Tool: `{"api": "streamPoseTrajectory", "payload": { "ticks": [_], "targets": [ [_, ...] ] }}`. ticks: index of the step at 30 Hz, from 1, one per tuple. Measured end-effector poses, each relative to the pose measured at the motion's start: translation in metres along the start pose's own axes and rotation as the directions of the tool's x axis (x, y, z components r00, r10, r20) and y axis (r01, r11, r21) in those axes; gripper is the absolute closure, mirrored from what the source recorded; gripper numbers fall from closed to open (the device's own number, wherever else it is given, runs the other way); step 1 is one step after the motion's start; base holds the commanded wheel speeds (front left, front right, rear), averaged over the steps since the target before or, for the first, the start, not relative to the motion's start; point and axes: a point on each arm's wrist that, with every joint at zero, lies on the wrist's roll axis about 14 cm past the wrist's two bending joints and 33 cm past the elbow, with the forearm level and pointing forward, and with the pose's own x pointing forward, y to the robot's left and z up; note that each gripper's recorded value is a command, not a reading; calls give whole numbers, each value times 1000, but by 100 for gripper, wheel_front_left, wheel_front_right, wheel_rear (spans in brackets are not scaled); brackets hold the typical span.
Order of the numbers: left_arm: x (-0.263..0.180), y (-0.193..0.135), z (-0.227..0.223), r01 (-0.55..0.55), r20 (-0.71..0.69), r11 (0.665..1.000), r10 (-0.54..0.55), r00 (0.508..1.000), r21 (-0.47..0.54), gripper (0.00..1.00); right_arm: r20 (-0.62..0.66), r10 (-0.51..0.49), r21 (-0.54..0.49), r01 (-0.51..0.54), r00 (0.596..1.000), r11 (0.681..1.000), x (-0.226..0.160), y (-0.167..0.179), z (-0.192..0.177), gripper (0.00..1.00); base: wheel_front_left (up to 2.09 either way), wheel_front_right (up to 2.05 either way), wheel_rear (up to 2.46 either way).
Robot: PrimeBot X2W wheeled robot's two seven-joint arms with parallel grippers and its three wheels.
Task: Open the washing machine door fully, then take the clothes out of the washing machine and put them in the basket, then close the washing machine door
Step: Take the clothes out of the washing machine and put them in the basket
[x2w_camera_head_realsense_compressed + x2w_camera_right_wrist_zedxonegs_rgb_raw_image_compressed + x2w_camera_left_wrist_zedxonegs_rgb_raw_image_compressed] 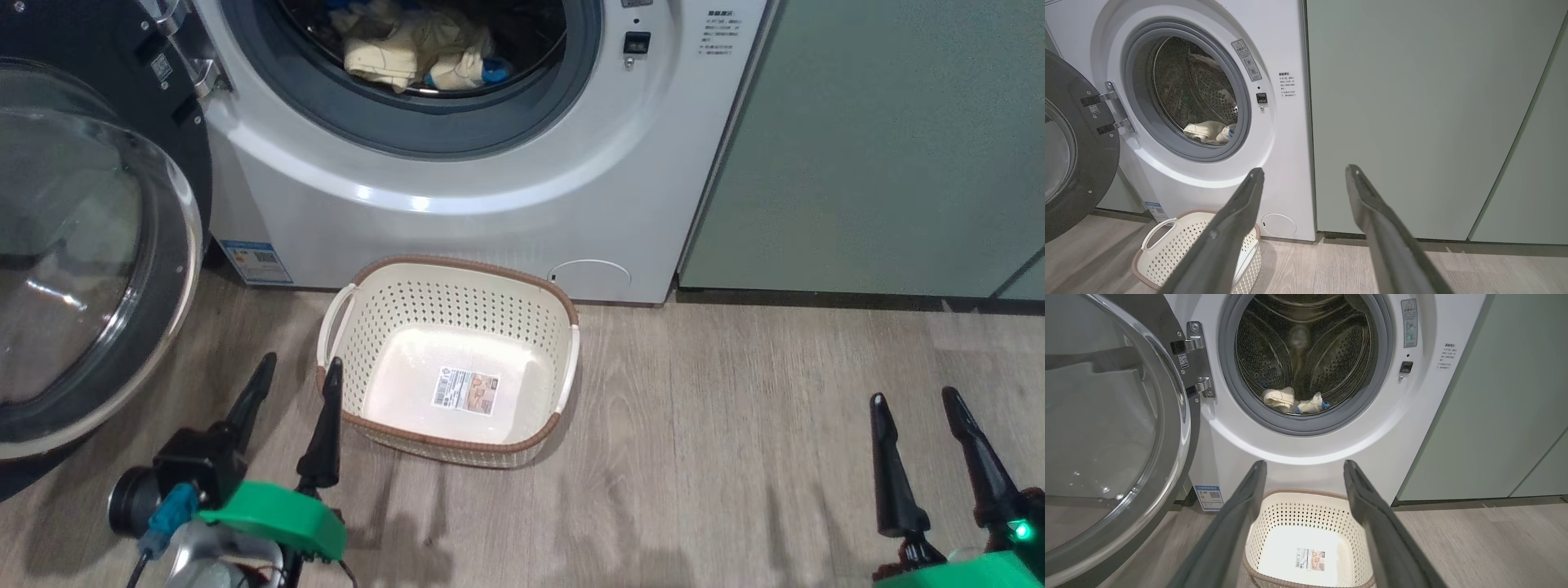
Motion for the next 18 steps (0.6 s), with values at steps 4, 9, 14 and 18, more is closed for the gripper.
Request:
{"api": "streamPoseTrajectory", "payload": {
  "ticks": [4, 9, 14, 18],
  "targets": [
    [-1, -2, 1, 2, 3, 1000, -2, 1000, -1, 0, 4, 1, 0, -1, 1000, 1000, 0, 0, 1, 0, 0, 0, 0],
    [-3, -7, 0, 15, -2, 1000, -15, 1000, -12, 0, 9, -4, 1, 4, 1000, 1000, -2, -1, 3, 0, 0, 0, 0],
    [-5, -9, -1, 19, -7, 1000, -19, 1000, -9, 0, 13, -11, 0, 11, 1000, 1000, -4, -3, 4, 0, 0, 0, 0],
    [-4, -10, -2, 23, -11, 1000, -23, 1000, -9, 0, 13, -15, 1, 15, 1000, 1000, -5, -4, 4, 0, 0, 0, 0]
  ]
}}
